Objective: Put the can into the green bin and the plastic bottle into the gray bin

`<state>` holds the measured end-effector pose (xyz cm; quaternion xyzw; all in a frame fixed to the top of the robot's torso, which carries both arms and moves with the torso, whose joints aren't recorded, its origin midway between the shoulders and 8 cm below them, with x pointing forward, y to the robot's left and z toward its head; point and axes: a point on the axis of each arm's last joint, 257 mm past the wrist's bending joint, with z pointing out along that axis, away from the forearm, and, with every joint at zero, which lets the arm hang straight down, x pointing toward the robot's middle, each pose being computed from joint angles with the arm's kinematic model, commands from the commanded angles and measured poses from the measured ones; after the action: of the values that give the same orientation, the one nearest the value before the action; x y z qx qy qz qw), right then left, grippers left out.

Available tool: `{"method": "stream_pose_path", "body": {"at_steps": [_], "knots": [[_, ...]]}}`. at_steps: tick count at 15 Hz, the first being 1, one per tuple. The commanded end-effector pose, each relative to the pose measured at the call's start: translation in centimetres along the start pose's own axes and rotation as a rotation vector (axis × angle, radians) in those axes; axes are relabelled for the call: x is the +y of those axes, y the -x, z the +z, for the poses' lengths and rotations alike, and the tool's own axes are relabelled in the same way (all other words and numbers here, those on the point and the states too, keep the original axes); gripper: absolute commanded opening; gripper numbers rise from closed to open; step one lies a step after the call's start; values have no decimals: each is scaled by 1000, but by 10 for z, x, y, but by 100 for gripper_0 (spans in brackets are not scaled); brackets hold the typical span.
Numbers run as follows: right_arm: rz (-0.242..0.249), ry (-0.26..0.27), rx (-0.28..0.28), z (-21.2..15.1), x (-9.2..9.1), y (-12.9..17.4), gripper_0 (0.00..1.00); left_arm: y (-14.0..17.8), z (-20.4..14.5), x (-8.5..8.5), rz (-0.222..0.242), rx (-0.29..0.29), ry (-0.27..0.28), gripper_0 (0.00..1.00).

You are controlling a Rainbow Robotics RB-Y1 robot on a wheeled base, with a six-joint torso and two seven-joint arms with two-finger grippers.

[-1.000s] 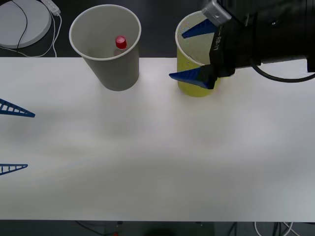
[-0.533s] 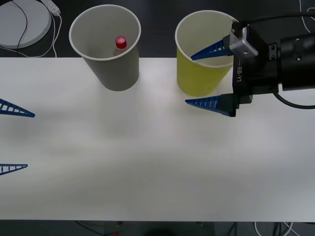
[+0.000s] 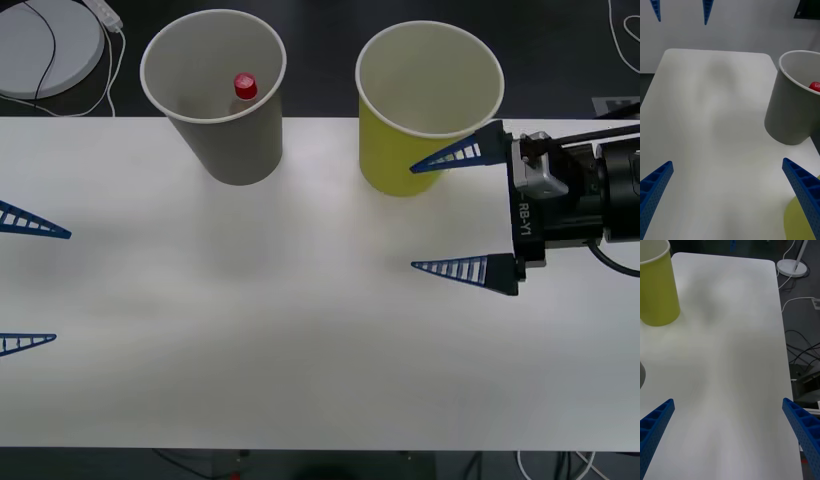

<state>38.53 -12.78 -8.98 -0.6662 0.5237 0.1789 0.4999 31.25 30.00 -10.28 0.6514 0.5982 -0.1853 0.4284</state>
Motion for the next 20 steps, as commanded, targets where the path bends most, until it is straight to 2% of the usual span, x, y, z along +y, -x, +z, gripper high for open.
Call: {"method": "stream_pose_path", "body": {"at_steps": [1, 3, 6, 8, 15, 20], "knots": [[-30, 51, 2, -11, 19, -7, 100, 0, 0, 0, 0, 0, 0, 100], [-18, 96, 6, -21, 34, -12, 100, 0, 0, 0, 0, 0, 0, 100], [-25, 141, 19, -33, 52, -20, 100, 0, 0, 0, 0, 0, 0, 100], [-11, 151, 27, -39, 59, -26, 100, 0, 0, 0, 0, 0, 0, 100], [81, 124, 72, -65, 85, -51, 100, 0, 0, 0, 0, 0, 0, 100], [102, 90, 114, -77, 84, -64, 100, 0, 0, 0, 0, 0, 0, 100]]}}
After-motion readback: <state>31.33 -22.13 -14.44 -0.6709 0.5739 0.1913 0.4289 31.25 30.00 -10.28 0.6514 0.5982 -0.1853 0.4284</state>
